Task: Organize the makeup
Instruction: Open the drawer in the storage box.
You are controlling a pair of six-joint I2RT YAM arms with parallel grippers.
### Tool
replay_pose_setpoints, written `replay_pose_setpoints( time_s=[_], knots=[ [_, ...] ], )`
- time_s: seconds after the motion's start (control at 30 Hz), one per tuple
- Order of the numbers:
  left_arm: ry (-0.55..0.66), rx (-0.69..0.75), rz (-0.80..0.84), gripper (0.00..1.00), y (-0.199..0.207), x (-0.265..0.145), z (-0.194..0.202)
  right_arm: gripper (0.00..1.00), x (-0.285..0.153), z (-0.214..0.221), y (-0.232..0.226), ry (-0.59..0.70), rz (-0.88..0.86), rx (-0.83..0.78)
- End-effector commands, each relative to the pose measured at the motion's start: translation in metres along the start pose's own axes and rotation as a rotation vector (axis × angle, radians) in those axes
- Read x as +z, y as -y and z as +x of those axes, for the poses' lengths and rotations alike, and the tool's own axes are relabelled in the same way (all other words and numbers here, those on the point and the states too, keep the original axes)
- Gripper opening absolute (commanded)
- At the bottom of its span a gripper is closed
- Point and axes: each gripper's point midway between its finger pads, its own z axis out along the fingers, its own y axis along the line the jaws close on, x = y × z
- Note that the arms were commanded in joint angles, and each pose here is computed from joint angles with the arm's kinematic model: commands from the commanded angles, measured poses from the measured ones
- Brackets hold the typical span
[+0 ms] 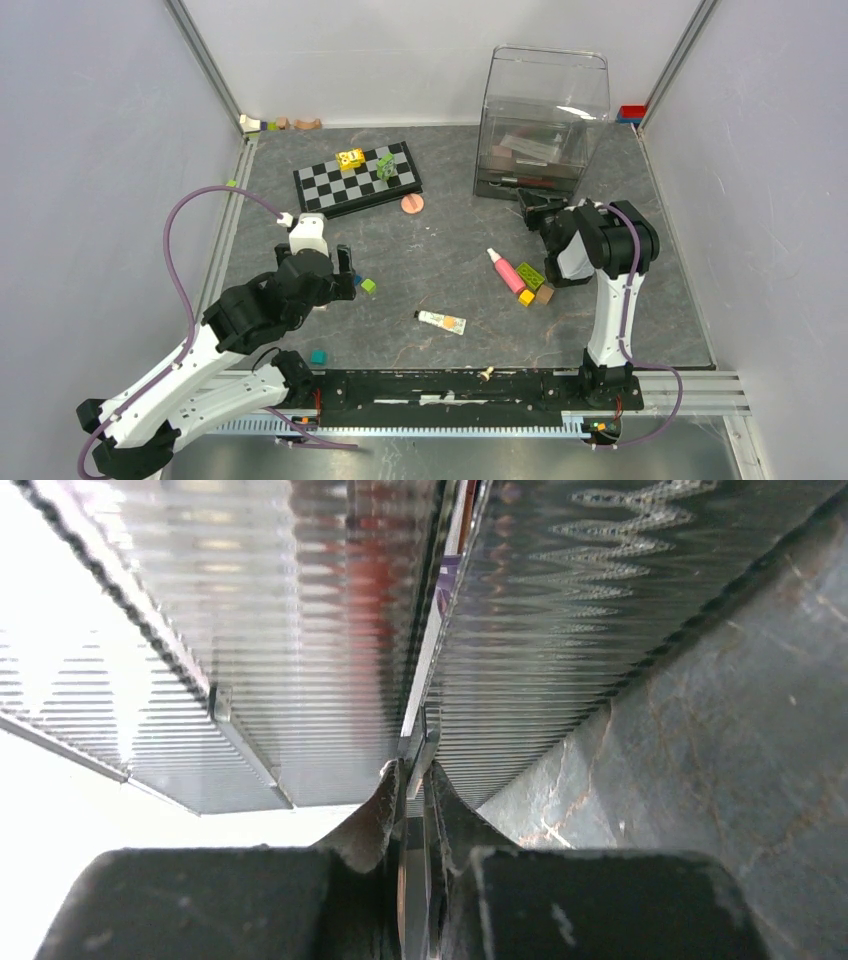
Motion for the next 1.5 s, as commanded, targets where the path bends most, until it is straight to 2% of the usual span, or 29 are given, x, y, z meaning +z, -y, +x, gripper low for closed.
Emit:
replay_pose_setpoints(
  time_s=[0.0, 0.7, 1.47],
  knots=[
    [0.030, 0.008, -0.002, 0.87, 0.001, 0.001, -0.008, 0.02, -0.014, -0.010, -0.008, 0.032, -0.020, -0.033],
    [0.029, 0.009, 0.010, 0.86, 0.003, 0.001, -0.008, 0.02, -0.072, 0.015, -0.002, -0.027, 0.010, -0.060],
    [0.044, -0.007, 0.025, 0.86, 0.002, -0.003, -0.010, 0.06, -0.099, 0.023, 0.000, -0.035, 0.022, -0.069]
  ],
)
